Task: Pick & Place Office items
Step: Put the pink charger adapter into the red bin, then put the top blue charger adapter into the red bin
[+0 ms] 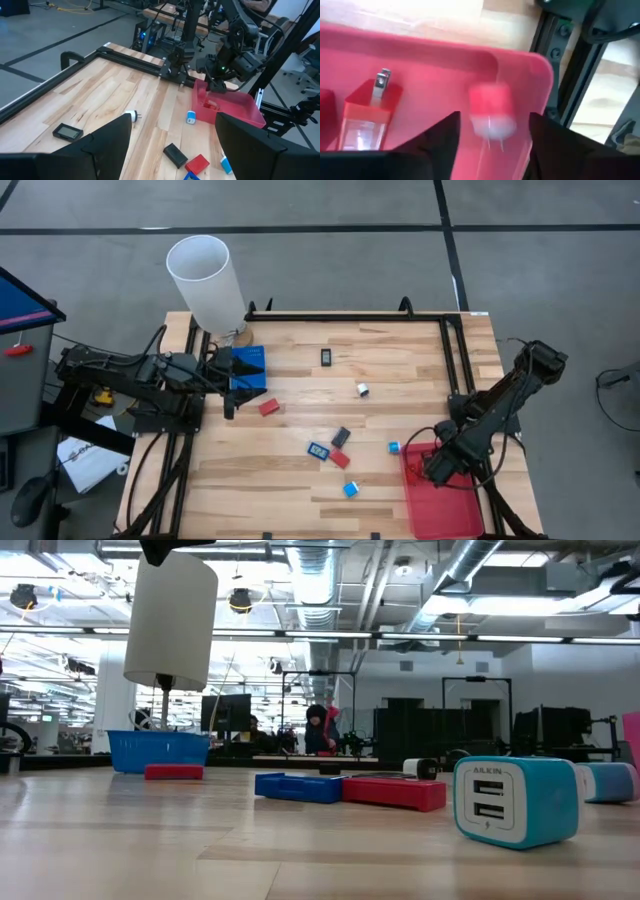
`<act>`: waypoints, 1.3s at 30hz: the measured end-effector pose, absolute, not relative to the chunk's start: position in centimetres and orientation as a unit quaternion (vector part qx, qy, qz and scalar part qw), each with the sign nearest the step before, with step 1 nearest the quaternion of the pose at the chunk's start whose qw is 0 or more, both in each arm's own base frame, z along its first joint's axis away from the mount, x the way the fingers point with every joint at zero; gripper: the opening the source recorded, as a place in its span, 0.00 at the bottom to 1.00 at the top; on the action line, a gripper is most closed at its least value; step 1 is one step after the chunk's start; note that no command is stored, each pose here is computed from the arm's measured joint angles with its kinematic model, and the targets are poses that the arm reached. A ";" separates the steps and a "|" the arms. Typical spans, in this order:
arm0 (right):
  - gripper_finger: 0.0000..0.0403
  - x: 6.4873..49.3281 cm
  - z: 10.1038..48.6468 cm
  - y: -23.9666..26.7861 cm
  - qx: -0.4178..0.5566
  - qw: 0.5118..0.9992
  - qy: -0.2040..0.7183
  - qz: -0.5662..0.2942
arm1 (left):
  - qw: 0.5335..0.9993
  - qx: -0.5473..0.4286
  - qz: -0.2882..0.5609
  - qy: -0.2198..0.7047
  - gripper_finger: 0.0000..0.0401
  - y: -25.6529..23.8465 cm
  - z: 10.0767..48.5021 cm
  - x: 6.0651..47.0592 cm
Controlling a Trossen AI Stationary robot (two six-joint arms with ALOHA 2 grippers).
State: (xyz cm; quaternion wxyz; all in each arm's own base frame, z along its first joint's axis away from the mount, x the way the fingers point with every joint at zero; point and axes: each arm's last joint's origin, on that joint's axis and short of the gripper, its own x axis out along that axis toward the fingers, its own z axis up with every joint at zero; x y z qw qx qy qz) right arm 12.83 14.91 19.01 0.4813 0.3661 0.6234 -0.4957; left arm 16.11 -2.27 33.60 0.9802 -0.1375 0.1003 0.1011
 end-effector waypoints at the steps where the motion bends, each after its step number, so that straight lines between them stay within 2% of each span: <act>1: 0.61 12.9 19.2 14.9 0.364 0.482 0.623 -0.497 | 0.980 -0.137 0.101 0.100 0.71 -2.3 33.6 16.1; 6: 0.62 13.5 20.6 15.3 0.362 0.521 0.608 -0.478 | 0.980 -0.137 0.102 0.100 0.71 -2.3 33.6 16.1; 13: 0.56 16.3 25.3 16.1 0.346 0.670 0.542 -0.371 | 0.980 -0.137 0.104 0.100 0.71 -2.3 33.6 16.1; 16: 0.54 17.8 26.8 15.0 0.304 0.701 0.554 -0.330 | 0.980 -0.137 0.105 0.100 0.71 -2.2 33.6 16.1; 27: 0.53 25.7 28.6 6.3 0.216 0.691 0.674 -0.147 | 0.980 -0.137 0.104 0.100 0.71 -2.2 33.6 16.1; 33: 0.55 29.3 24.9 3.4 0.150 0.553 0.810 -0.125 | 0.980 -0.135 0.104 0.101 0.71 -2.2 33.6 16.1; 39: 0.55 33.2 22.7 3.7 0.132 0.573 0.806 -0.073 | 0.980 -0.130 0.105 0.111 0.71 -2.2 33.4 16.1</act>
